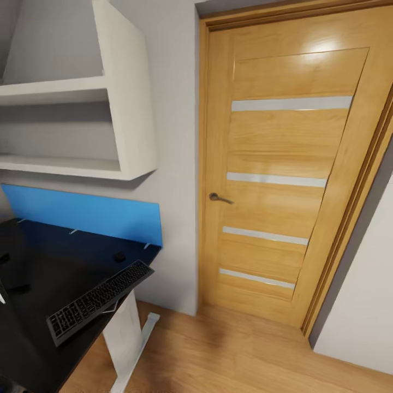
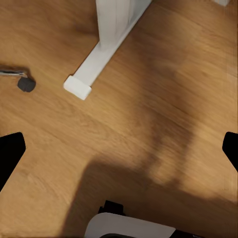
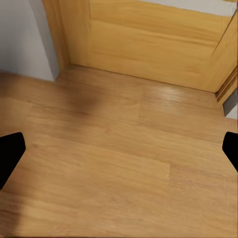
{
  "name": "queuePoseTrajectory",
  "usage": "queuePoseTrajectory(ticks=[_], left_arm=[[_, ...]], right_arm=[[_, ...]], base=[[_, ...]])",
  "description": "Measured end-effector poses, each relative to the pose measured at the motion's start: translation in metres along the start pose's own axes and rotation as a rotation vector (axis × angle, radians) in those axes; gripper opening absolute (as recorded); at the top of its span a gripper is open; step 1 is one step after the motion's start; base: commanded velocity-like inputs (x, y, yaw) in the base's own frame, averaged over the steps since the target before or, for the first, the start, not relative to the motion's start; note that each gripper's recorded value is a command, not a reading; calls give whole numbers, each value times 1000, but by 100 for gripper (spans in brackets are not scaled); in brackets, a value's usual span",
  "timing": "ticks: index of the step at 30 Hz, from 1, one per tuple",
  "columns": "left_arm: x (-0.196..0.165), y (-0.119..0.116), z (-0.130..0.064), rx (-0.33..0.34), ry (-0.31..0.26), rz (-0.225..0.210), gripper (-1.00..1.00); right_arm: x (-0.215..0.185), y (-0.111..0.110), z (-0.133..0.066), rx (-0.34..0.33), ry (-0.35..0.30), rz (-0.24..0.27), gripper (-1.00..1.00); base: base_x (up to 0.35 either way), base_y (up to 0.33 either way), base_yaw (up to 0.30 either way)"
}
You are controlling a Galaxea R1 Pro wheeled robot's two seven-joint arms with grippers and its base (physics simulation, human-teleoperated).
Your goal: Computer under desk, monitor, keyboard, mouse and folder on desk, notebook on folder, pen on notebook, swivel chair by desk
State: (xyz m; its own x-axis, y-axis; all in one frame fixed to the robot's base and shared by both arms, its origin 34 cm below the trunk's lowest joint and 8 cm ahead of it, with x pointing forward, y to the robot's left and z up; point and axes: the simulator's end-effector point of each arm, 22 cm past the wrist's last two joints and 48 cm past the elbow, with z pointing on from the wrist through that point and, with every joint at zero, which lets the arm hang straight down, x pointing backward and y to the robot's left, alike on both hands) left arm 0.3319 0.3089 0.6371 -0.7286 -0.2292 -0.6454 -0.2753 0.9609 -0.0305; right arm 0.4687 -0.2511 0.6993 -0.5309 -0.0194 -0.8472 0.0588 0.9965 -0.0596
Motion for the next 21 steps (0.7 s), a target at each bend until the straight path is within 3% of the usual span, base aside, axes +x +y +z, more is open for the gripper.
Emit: queuePoseTrajectory(ticks=[7, 11, 15, 21], left_arm=[[-1, -2, 0, 2, -3, -1, 100], [-5, -10, 1, 11, -16, -9, 100], [-45, -55, 5, 70, -106, -51, 100], [-97, -90, 6, 104, -208, -100, 100]], right_arm=[[0, -2, 0, 4, 2, 2, 100], [-8, -2, 0, 7, -32, 9, 100], [-22, -3, -1, 13, -98, 22, 100], [-22, -3, -3, 13, -106, 23, 100]], base=[[0, 0, 286], [0, 0, 285], [0, 0, 286], [0, 0, 288]])
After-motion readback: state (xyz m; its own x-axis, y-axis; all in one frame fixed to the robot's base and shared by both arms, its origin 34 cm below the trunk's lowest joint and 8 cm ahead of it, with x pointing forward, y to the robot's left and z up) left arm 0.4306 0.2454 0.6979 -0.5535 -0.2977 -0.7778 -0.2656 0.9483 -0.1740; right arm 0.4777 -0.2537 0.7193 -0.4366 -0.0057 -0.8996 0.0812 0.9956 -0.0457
